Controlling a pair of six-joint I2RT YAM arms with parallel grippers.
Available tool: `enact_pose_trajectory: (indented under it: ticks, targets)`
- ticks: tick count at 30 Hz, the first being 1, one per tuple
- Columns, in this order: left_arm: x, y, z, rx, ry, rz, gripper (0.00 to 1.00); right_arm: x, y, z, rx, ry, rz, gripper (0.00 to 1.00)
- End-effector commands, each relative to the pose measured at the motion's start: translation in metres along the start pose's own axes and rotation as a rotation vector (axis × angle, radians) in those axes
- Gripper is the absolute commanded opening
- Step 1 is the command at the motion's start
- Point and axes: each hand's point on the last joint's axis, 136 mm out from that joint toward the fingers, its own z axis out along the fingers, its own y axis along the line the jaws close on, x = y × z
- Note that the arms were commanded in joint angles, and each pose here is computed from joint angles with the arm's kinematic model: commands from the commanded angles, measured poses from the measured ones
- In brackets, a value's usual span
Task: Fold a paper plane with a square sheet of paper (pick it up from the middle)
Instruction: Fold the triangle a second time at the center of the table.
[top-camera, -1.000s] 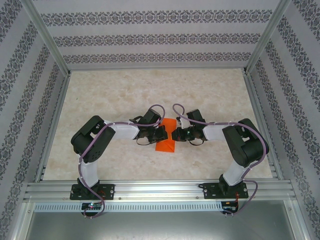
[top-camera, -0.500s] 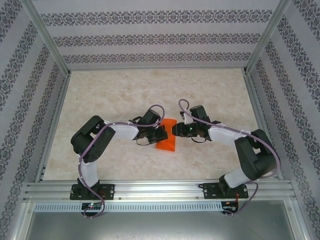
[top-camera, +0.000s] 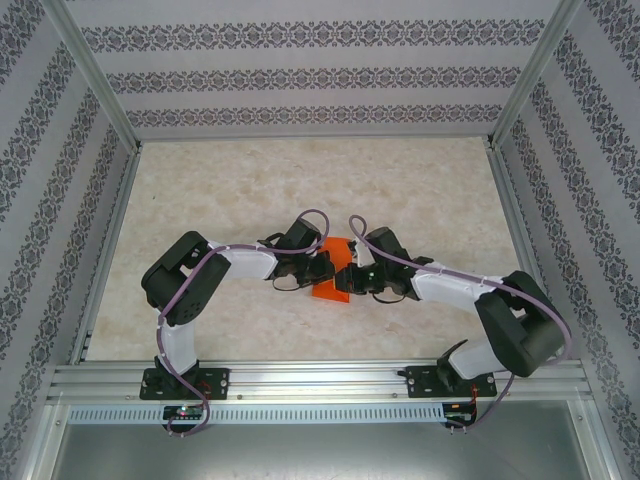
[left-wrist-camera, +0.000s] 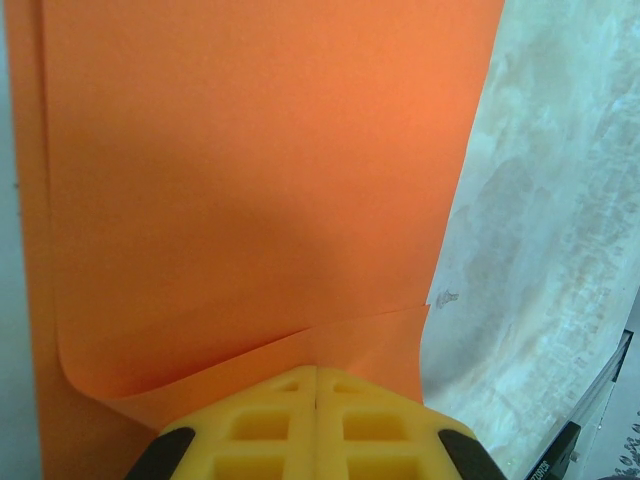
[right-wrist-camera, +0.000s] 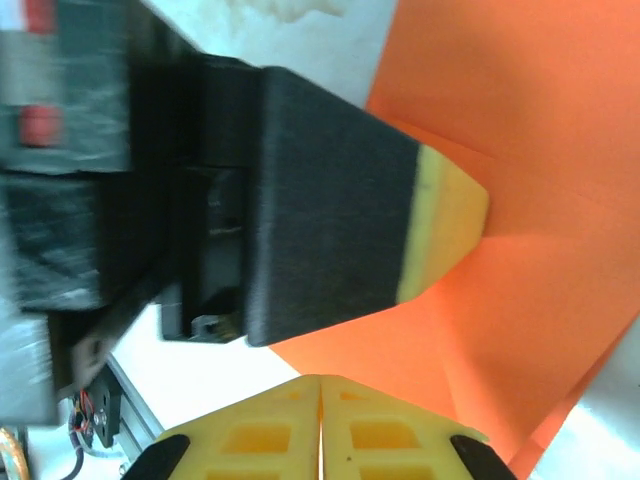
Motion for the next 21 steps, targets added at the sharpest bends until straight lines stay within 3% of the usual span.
enact_pose_trajectory:
  ticks: [1, 12, 21]
  targets:
    - [0.002, 0.016, -0.002, -0.055, -0.007, -0.006, 0.00, 0.002, -0.002, 0.011, 0.003, 0.014, 0.028, 0.08]
    - [0.003, 0.017, -0.002, -0.053, -0.005, -0.007, 0.00, -0.002, -0.017, 0.018, 0.017, 0.021, 0.099, 0.09]
    - [0.004, 0.019, -0.002, -0.056, -0.003, -0.008, 0.00, 0.015, -0.033, 0.022, 0.032, 0.069, 0.140, 0.09]
